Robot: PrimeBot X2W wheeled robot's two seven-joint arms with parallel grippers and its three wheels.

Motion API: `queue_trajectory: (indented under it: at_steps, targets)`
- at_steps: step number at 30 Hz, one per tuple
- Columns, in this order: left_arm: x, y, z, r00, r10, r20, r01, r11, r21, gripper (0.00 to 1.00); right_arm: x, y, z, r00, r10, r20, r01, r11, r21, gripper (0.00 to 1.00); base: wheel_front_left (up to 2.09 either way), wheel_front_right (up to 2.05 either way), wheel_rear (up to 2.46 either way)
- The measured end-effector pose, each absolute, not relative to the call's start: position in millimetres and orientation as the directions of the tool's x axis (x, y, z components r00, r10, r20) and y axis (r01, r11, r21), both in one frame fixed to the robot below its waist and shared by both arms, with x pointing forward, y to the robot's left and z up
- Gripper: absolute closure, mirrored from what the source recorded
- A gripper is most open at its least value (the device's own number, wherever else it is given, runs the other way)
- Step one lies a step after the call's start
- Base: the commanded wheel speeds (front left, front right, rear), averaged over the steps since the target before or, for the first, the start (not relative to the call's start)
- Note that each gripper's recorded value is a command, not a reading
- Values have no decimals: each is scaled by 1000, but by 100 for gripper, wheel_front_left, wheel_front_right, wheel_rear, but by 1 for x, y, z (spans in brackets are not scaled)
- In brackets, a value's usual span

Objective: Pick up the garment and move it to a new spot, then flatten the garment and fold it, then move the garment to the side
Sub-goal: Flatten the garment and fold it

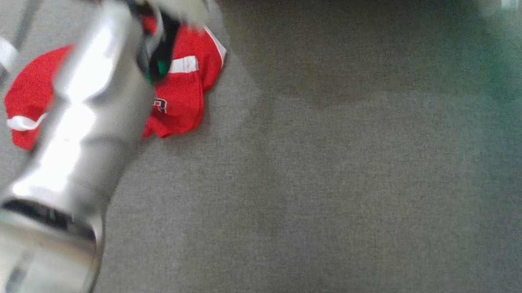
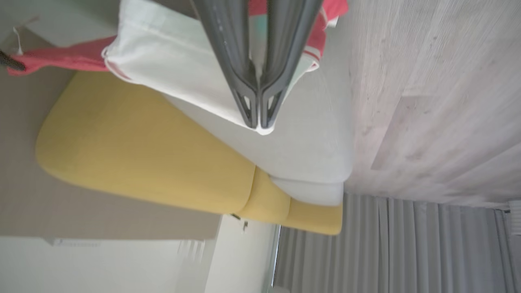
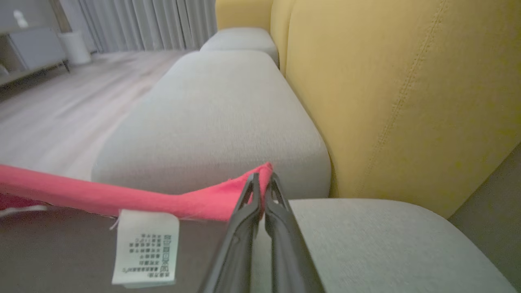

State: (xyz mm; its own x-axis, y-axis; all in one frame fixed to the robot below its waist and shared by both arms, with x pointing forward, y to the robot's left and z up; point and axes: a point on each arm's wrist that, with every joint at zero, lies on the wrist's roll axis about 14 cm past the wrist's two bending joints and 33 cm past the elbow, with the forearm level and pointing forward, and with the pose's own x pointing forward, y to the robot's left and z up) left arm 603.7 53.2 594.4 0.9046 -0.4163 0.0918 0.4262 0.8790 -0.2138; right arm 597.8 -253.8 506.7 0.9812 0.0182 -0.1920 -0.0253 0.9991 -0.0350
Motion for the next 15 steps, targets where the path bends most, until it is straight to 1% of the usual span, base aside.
queue_trajectory:
  at_steps: [3,6,8,11,15]
  targets:
    - [573,52,549,889,-456,-45,439,876,-199,100,573,-267,479,949,5,-316,-39,994,-100,100,0,0,0]
    - [537,52,515,851,-497,-169,463,863,-203,100,547,-274,456,908,2,-419,-63,989,-131,100,0,0,0]
    - [510,52,496,811,-529,-252,488,847,-209,100,529,-280,443,876,-5,-482,-71,988,-138,100,0,0,0]
    - [466,53,473,727,-578,-370,542,814,-208,100,500,-288,426,816,-9,-578,-95,984,-150,100,0,0,0]
    - [414,60,457,635,-607,-478,590,780,-207,100,473,-289,422,774,10,-633,-108,987,-116,100,0,0,0]
